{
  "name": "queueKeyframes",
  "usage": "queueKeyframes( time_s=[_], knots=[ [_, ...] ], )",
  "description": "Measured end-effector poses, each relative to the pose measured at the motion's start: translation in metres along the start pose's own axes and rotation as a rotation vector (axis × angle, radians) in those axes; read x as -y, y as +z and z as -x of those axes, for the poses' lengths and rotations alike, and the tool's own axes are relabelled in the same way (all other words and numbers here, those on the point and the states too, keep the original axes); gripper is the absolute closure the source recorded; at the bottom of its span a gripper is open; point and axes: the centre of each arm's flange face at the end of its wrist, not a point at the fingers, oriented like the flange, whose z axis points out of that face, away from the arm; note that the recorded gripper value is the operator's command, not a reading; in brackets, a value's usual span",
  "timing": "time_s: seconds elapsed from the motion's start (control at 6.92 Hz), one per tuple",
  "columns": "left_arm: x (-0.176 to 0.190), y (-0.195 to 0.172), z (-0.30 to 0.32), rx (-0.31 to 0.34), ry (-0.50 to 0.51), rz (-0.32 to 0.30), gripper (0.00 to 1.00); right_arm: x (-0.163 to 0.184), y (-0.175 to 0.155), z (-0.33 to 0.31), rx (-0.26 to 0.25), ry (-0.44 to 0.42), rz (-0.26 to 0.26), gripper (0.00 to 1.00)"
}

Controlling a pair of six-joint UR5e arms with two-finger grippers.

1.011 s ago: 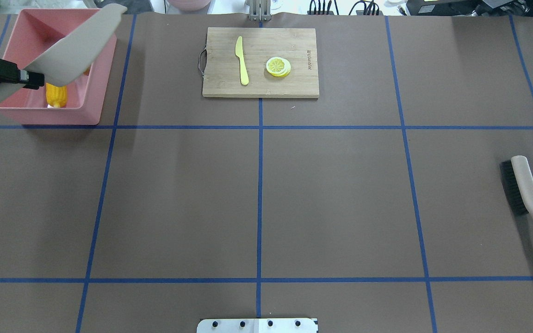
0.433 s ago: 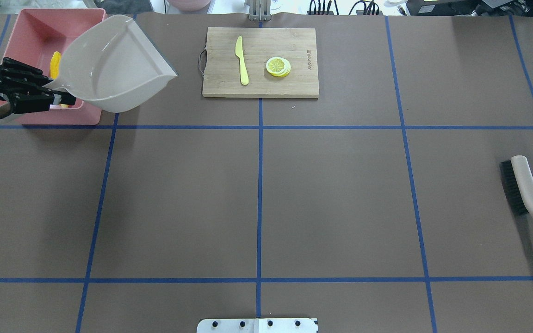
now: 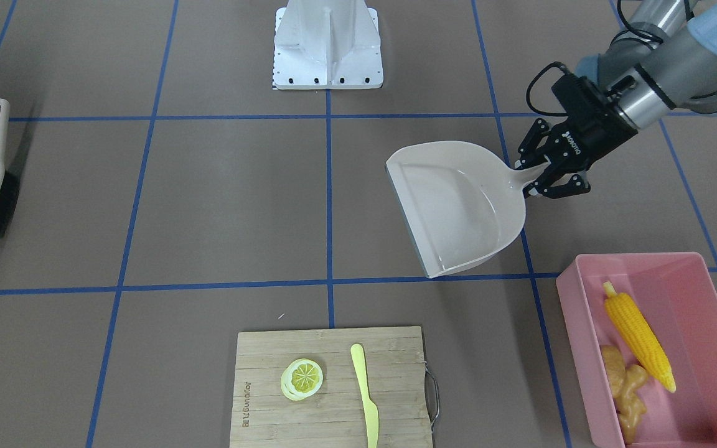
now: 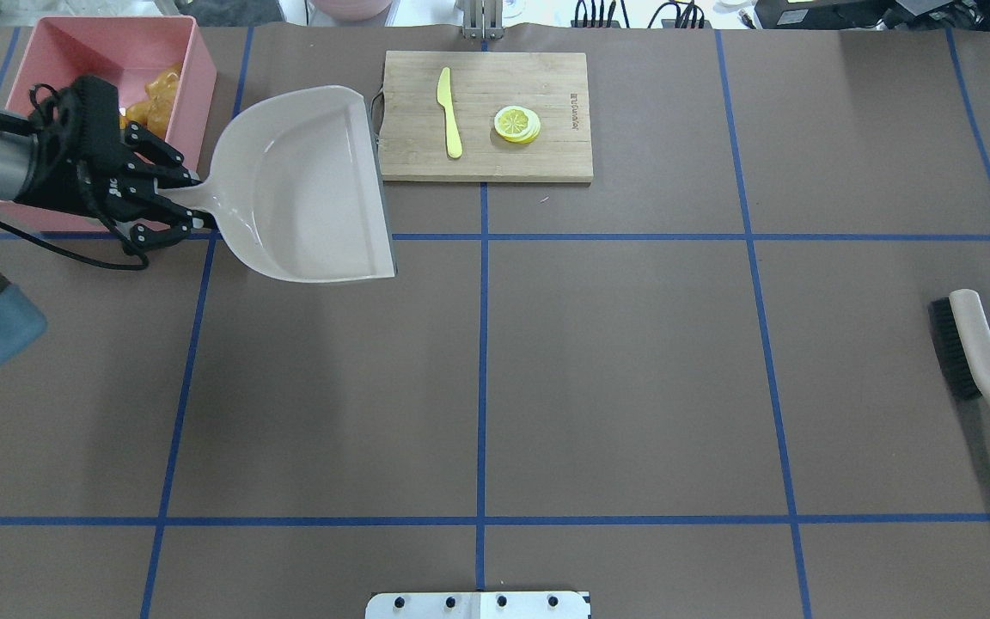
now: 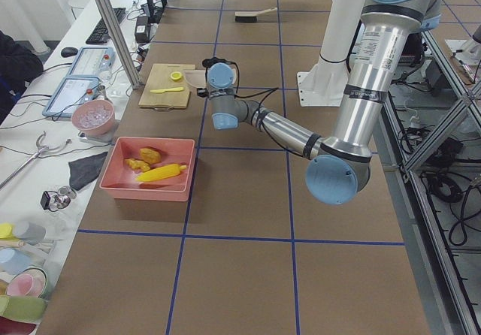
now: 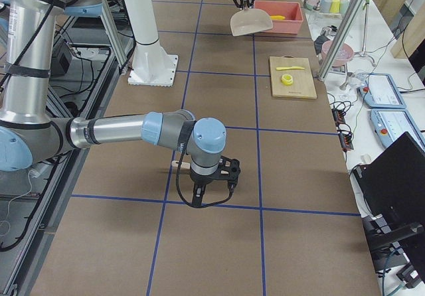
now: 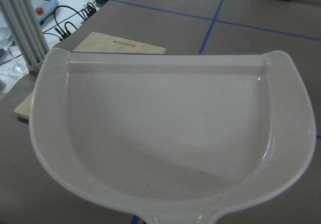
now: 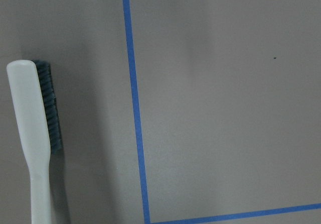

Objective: Sweep and dump trash into bin
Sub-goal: 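Carry the empty dustpan back and lower it onto the table with the left gripper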

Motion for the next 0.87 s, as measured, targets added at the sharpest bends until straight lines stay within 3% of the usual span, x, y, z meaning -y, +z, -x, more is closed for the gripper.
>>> queueKeyframes(
  time_s=[0.58, 0.87],
  knots=[
    [0.01, 0.076, -0.061, -0.136, 0.118, 0.035, 1.0, 0.0, 0.002, -0.002, 0.002, -0.002, 0.005, 0.0],
    [0.001, 0.112, -0.077, -0.184, 0.207, 0.097, 1.0, 0.0, 0.003, -0.003, 0.003, -0.002, 0.007, 0.0]
  ],
)
